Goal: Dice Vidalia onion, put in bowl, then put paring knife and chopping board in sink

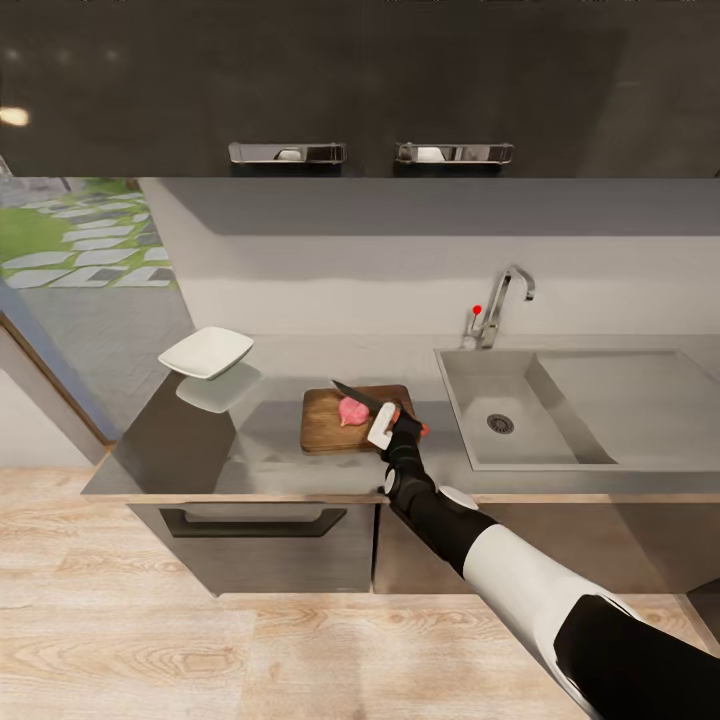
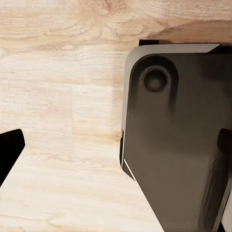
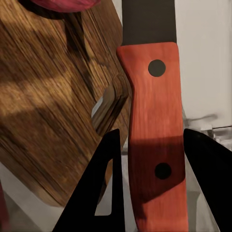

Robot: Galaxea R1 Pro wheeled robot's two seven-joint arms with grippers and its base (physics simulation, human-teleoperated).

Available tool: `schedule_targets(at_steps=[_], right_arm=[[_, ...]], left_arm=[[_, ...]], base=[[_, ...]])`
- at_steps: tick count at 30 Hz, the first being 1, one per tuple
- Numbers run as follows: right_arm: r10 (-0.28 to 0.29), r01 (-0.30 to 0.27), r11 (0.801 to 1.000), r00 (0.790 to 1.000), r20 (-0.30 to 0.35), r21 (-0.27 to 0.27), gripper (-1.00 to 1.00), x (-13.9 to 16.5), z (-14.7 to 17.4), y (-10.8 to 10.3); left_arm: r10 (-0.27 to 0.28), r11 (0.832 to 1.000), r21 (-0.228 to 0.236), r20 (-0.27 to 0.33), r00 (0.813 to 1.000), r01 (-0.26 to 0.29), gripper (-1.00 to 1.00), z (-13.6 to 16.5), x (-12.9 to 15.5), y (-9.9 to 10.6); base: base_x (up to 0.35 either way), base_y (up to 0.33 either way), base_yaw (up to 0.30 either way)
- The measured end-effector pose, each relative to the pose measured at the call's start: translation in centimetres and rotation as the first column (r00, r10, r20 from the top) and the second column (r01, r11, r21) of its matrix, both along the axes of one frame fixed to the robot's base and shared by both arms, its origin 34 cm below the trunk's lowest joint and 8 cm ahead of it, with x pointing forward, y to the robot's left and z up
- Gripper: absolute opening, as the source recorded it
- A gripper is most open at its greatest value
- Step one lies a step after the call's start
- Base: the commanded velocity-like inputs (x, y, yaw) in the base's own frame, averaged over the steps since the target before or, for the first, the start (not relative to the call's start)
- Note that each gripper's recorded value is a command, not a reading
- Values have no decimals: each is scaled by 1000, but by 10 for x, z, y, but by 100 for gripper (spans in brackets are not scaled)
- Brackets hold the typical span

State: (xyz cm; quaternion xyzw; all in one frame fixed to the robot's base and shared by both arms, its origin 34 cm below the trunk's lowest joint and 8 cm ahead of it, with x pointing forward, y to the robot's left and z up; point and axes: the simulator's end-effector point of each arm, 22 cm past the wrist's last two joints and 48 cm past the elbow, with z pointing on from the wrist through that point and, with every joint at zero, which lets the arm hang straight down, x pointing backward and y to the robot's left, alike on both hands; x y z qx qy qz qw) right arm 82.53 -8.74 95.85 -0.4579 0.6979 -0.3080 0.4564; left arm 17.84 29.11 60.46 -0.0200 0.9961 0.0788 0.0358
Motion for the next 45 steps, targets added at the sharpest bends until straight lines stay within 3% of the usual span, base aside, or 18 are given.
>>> schedule_targets(at_steps=[45], right_arm=[[2,-2,1000,1000,-1,4,-100,-1,0,2]], left_arm=[[1,1000,1,0,1000,-1,100,0,0,0]], base=[[0,0,0]])
